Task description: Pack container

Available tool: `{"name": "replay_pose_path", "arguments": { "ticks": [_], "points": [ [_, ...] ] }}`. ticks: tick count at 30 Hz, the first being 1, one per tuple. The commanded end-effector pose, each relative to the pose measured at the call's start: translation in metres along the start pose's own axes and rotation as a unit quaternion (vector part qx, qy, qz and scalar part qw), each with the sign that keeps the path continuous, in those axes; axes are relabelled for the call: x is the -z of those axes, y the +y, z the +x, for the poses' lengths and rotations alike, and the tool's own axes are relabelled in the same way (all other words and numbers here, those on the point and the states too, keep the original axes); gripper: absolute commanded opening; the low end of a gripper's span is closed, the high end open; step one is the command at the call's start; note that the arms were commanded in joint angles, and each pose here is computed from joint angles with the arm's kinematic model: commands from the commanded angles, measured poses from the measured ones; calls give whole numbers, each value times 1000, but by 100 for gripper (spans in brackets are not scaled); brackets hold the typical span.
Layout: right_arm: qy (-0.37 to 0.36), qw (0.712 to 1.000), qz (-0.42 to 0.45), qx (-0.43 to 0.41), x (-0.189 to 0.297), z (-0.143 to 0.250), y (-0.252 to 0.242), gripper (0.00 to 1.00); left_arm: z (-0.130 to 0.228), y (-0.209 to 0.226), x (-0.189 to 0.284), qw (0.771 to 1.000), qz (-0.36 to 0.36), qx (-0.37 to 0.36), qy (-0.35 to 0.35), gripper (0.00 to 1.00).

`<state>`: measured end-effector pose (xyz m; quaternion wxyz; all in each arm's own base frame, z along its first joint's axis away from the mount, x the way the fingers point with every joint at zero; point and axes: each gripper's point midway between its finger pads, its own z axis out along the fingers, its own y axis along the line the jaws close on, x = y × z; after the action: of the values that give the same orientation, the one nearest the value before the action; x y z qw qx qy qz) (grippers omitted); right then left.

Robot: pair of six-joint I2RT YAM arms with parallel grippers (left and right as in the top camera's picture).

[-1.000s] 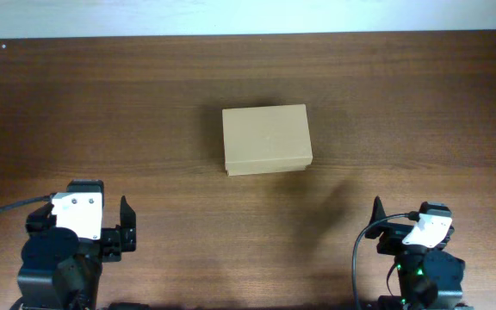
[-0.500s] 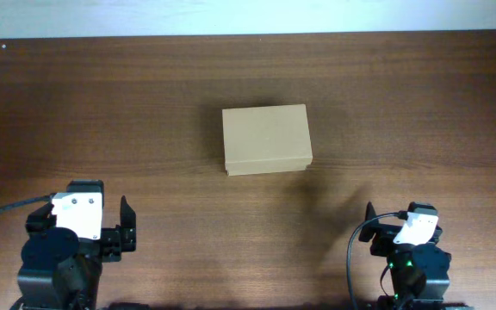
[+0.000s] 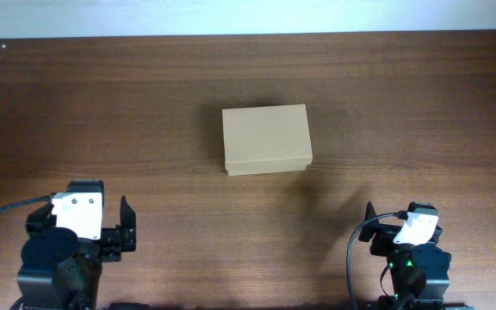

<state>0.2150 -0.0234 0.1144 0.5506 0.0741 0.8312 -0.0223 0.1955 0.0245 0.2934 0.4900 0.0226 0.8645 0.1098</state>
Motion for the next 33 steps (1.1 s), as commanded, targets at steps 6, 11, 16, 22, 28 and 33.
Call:
{"name": "replay_pose_path", "arguments": {
  "ticks": [6,11,16,22,28,33],
  "points": [
    [-4,1000,8,-6,-1,1,-3,99,3,1,-1,1000,-5,7,2,99],
    [-4,1000,8,-6,-1,1,-3,99,2,16,4,999,-39,9,-16,99],
    [-4,1000,8,-6,-1,1,-3,99,-33,33,4,983,-84,48,-153,99],
    [-4,1000,8,-6,-1,1,-3,99,-34,32,-8,950,-103,75,-286,99],
    [-4,1000,8,-6,-1,1,-3,99,13,17,-52,946,-104,78,-296,99],
    [-4,1000,8,-6,-1,1,-3,99,45,8,-78,952,-101,74,-280,99]
  ]
}}
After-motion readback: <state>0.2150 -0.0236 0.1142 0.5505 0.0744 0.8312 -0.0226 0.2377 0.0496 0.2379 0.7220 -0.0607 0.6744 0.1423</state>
